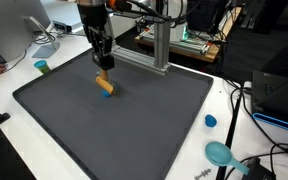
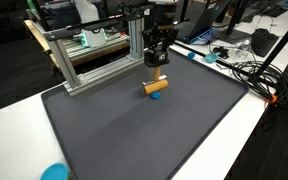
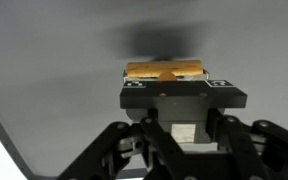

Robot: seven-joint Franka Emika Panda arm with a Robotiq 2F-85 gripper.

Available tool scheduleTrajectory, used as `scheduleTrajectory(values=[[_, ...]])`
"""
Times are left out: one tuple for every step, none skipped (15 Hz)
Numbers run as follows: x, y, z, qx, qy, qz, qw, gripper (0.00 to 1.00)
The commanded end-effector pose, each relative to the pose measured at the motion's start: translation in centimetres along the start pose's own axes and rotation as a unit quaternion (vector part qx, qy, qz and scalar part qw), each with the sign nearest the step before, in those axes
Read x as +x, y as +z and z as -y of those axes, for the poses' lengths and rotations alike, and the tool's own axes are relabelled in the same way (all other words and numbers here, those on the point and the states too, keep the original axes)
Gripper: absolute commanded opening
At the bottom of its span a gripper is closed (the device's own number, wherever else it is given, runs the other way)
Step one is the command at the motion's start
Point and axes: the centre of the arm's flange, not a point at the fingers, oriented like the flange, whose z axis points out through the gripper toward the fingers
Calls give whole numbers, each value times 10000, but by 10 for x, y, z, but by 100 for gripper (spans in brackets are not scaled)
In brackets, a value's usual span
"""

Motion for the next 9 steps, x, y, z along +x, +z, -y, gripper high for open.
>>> scheduleTrajectory(values=[[4,-4,-1,129,132,-77,9998,22],[5,-3,0,163,144,-60,9997,22],[6,-2,0,197,188,-93,9996,22],[7,0,-1,216,236,-94,9994,22],[8,1,-2,213,263,-97,9994,22],[9,3,-3,225,284,-100,9993,22],[9,5,-4,217,308,-92,9992,22],[10,8,-6,187,336,-67,9992,22],[10,11,-7,159,351,-39,9993,22]])
